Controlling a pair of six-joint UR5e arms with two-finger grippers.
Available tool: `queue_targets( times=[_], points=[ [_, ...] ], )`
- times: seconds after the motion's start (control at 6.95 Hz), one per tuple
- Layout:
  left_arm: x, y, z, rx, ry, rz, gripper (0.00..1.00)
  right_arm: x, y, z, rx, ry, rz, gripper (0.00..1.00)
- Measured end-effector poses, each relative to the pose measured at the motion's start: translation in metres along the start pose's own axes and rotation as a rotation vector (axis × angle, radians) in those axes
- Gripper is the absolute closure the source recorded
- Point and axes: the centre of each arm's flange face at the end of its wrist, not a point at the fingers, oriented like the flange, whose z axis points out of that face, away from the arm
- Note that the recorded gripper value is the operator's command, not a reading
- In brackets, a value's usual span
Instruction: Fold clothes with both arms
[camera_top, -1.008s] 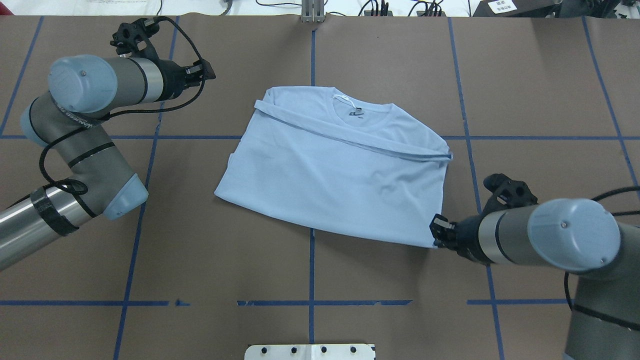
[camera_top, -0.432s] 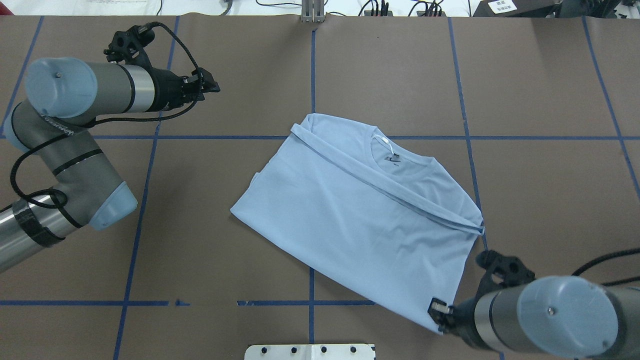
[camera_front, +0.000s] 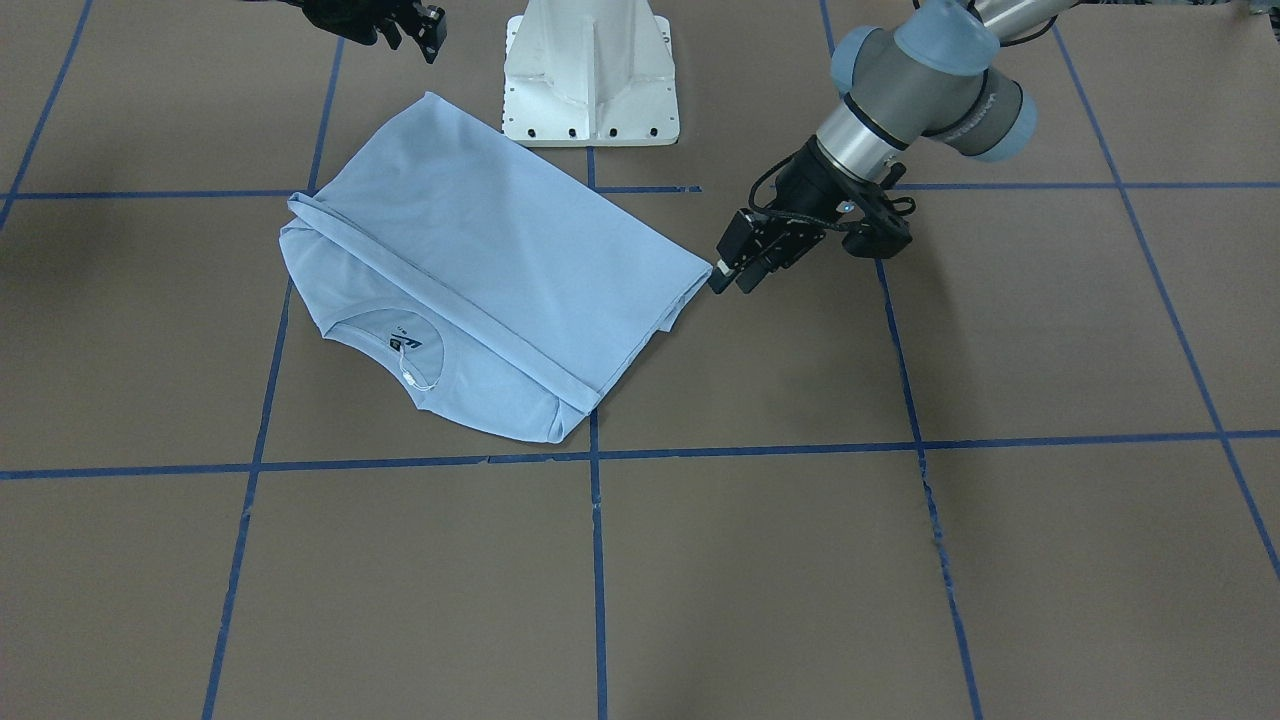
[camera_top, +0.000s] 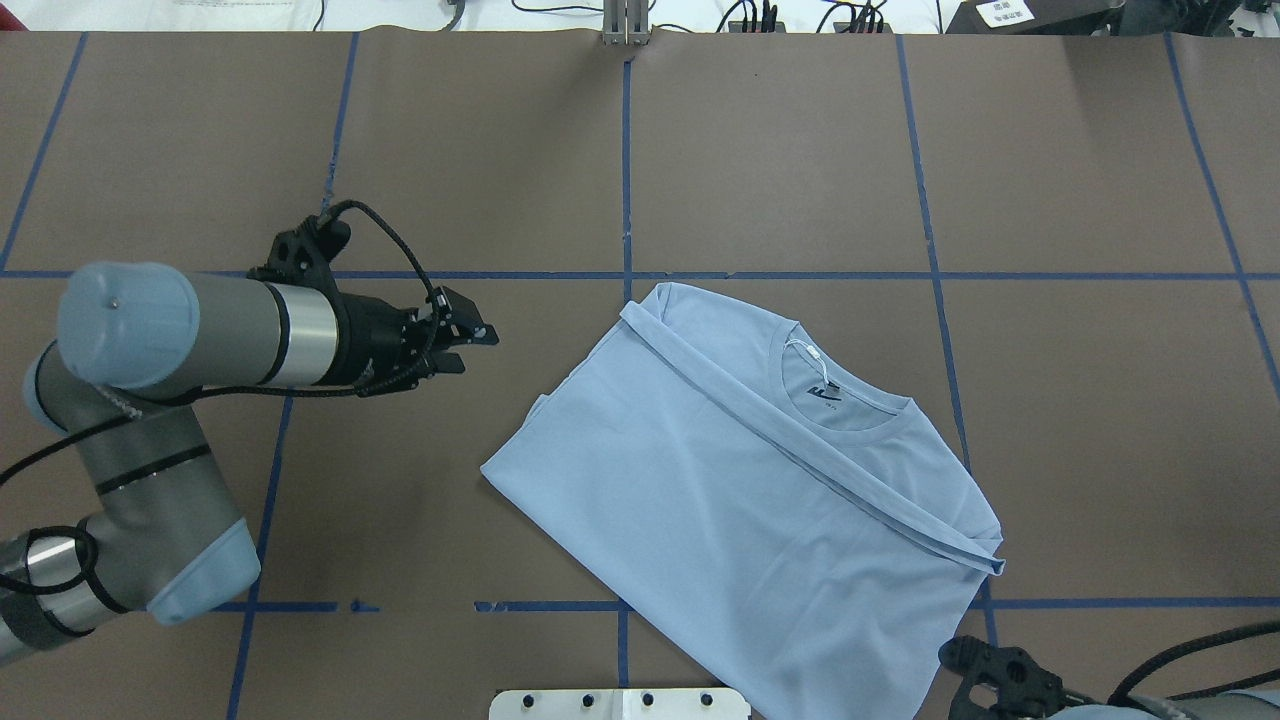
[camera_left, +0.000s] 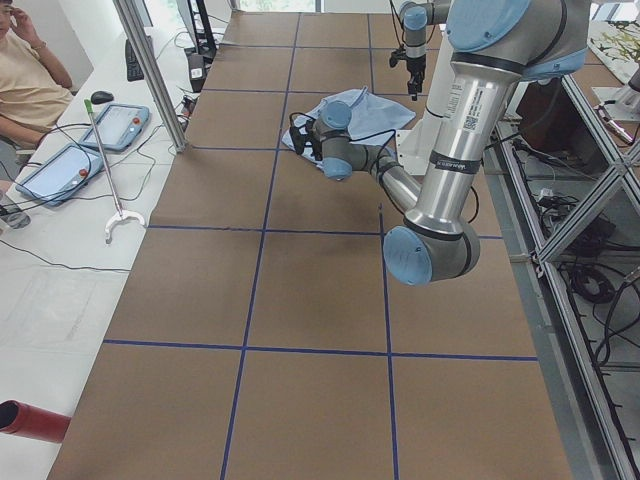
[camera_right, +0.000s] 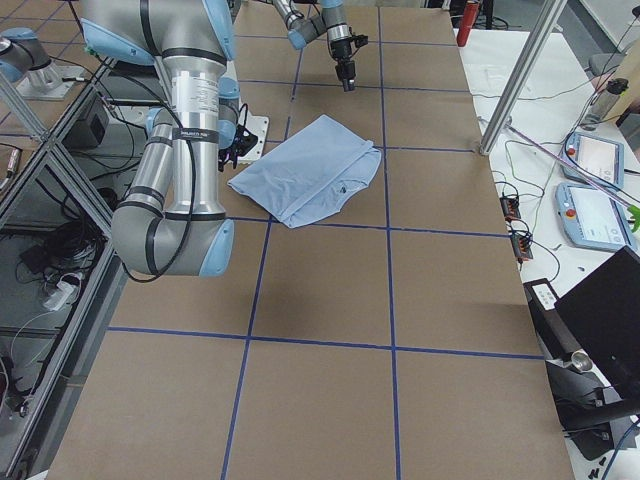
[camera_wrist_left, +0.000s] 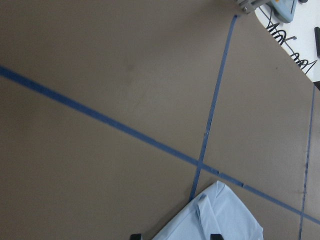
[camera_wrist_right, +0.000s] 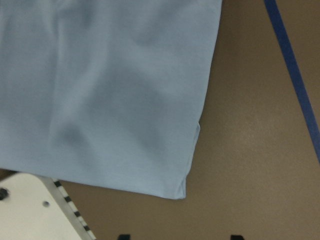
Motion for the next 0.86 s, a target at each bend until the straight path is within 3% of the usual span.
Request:
queue_targets(
  times=[0.43, 0.72, 0.86],
  points=[
    [-0.038, 0.069, 0.056, -0.072, -0.210, -0.056, 0.39, -0.053, -0.090, -0.057, 0.140, -0.185, 0.155, 0.00],
    [-0.051, 0.080, 0.074, -0.066, -0.257, -0.066, 0.41, -0.068, -0.135, -0.072, 0.217, -0.227, 0.179, 0.00],
    [-0.053, 0.080, 0.077, -0.060, -0.264, -0.067, 0.47, -0.073, -0.143, -0.069, 0.232, -0.227, 0.179, 0.00]
  ],
)
